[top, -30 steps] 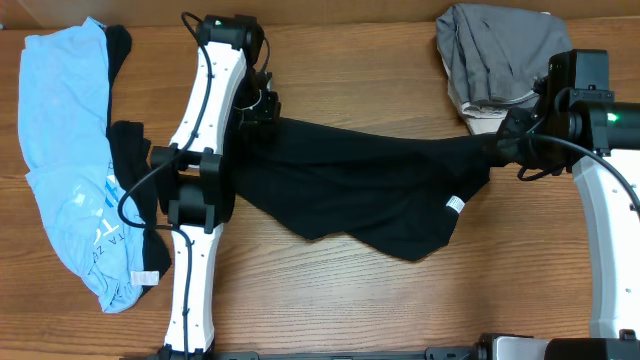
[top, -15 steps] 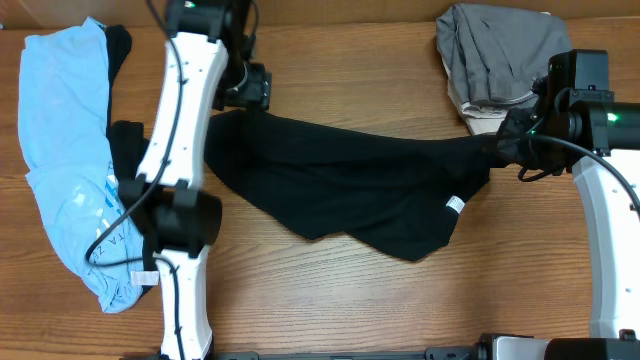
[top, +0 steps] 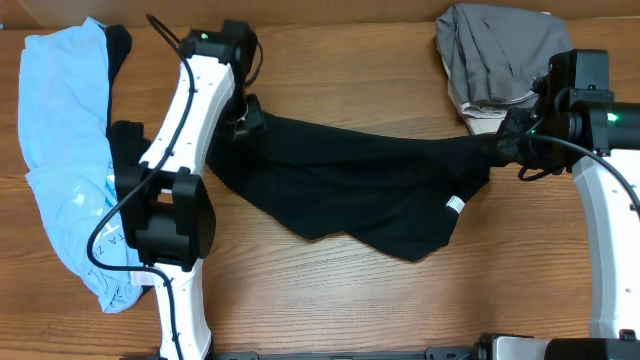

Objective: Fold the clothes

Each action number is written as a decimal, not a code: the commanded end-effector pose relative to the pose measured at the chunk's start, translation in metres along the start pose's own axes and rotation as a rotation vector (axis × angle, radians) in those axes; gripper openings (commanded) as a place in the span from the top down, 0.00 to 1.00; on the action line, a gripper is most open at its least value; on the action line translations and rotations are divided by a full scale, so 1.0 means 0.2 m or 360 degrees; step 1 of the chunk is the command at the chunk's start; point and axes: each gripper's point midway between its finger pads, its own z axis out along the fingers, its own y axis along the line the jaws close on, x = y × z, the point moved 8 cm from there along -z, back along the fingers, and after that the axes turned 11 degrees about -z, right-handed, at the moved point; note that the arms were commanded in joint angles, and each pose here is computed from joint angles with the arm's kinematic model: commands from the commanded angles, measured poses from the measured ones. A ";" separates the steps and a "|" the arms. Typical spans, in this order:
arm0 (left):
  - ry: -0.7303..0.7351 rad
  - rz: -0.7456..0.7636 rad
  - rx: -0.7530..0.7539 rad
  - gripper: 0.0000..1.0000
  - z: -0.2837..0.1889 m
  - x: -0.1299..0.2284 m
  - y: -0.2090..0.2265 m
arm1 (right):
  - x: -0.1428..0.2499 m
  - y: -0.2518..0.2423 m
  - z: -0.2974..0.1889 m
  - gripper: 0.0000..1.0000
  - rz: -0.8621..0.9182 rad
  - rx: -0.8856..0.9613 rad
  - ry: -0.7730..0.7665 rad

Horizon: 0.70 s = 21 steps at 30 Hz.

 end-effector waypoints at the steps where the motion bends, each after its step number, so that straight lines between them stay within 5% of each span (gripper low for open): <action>1: 0.0036 -0.0104 0.0055 0.32 0.03 0.03 -0.02 | 0.00 -0.02 -0.03 0.93 0.0004 0.0020 -0.0040; 21: 0.0026 -0.0169 0.0252 0.36 0.21 0.01 -0.11 | -0.01 -0.02 -0.03 0.91 0.0004 0.0018 -0.0051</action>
